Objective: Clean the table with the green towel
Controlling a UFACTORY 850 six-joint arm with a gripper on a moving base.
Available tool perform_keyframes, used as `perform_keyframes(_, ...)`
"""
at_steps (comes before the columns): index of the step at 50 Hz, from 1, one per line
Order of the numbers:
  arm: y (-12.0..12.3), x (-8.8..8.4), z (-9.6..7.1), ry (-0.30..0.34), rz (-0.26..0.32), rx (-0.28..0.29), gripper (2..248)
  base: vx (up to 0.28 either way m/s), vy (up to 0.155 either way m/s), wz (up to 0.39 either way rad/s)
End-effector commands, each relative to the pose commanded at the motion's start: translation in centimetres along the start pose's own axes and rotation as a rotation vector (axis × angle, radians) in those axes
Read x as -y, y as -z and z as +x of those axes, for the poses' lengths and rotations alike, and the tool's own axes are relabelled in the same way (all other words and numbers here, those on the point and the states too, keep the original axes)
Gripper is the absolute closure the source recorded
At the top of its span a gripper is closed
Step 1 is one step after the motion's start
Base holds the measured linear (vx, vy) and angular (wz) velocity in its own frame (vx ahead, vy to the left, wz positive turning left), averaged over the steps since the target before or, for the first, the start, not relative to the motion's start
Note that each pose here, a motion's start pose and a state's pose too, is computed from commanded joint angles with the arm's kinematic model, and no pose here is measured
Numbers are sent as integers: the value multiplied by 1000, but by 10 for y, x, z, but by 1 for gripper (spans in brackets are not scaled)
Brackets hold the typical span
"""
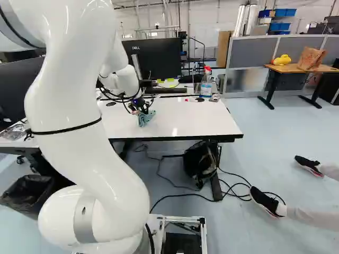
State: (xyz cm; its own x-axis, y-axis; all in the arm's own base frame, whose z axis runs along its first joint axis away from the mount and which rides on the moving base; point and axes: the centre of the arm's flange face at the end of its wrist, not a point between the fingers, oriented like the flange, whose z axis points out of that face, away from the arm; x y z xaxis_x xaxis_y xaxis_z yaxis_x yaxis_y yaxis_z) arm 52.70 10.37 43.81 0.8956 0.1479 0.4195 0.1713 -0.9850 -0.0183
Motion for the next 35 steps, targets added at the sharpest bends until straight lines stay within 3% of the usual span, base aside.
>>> perform_keyframes(35,5,65,-12,113,52,6,208,0,0,0)
